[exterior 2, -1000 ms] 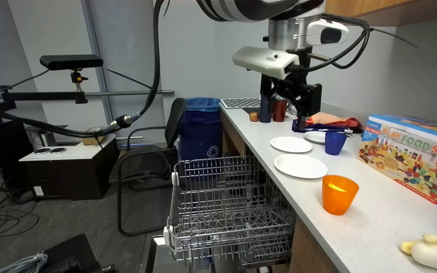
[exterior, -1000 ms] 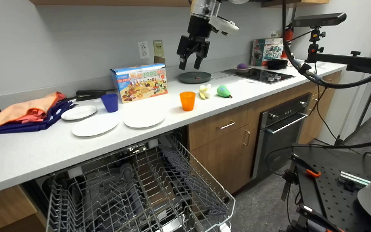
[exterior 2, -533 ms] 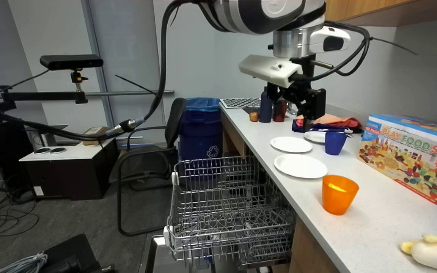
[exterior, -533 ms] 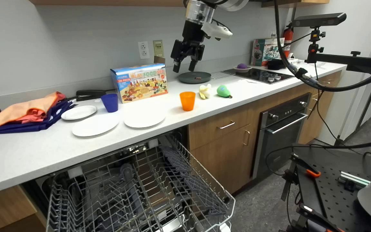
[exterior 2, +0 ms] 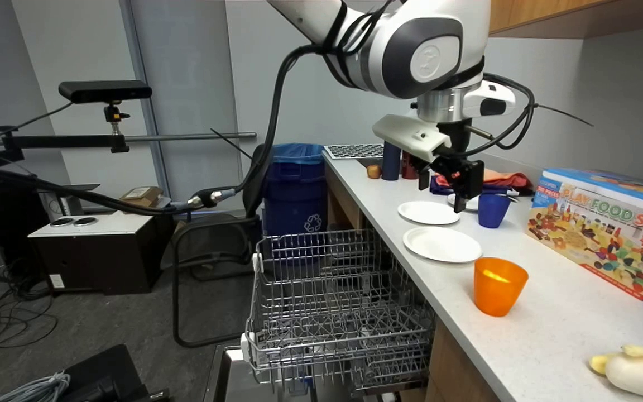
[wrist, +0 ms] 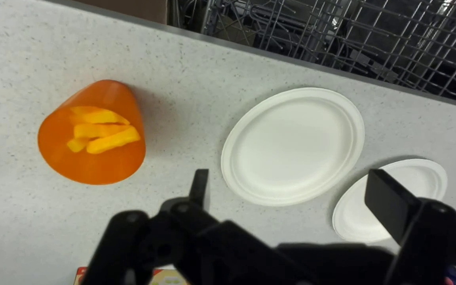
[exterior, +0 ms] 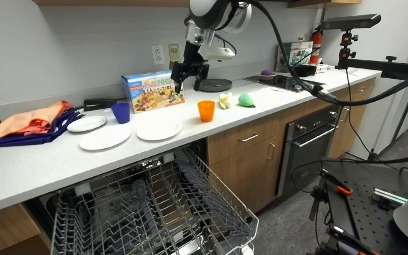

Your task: Put one white plate from the counter inside the dishwasher

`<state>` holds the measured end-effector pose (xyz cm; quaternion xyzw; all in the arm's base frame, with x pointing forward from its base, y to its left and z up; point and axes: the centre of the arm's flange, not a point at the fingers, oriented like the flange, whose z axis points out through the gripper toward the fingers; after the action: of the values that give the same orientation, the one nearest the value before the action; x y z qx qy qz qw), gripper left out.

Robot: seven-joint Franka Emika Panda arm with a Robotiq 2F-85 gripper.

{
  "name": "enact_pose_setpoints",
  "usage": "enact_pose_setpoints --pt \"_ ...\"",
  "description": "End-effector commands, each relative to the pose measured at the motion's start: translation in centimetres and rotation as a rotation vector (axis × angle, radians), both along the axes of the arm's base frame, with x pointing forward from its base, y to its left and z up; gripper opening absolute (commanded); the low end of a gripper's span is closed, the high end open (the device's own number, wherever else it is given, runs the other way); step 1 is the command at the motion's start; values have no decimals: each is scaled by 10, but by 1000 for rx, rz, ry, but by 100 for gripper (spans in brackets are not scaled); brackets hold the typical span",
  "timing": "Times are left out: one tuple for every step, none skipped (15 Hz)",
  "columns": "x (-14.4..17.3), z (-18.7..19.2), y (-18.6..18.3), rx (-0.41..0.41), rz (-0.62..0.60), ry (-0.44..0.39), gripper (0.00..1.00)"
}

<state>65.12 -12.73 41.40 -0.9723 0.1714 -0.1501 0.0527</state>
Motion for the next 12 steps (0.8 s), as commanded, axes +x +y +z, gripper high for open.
enact_pose_setpoints --pt "42 -26 -4 18 -51 10 100" --pt "47 -35 -3 25 -60 16 100" --pt "53 -44 -2 25 -68 18 100" --pt "59 -54 0 25 -75 17 100" --pt "63 -63 1 29 -81 17 100" --pt "69 -71 4 35 -89 12 100" --pt "74 -77 7 42 -96 5 100" --pt "80 -83 10 44 -111 -2 100" --pt "84 -88 12 49 -136 -4 100" --pt "88 -93 13 63 -160 -3 100" --pt "90 -98 12 74 -194 -2 100" --pt "93 -103 11 88 -226 4 100"
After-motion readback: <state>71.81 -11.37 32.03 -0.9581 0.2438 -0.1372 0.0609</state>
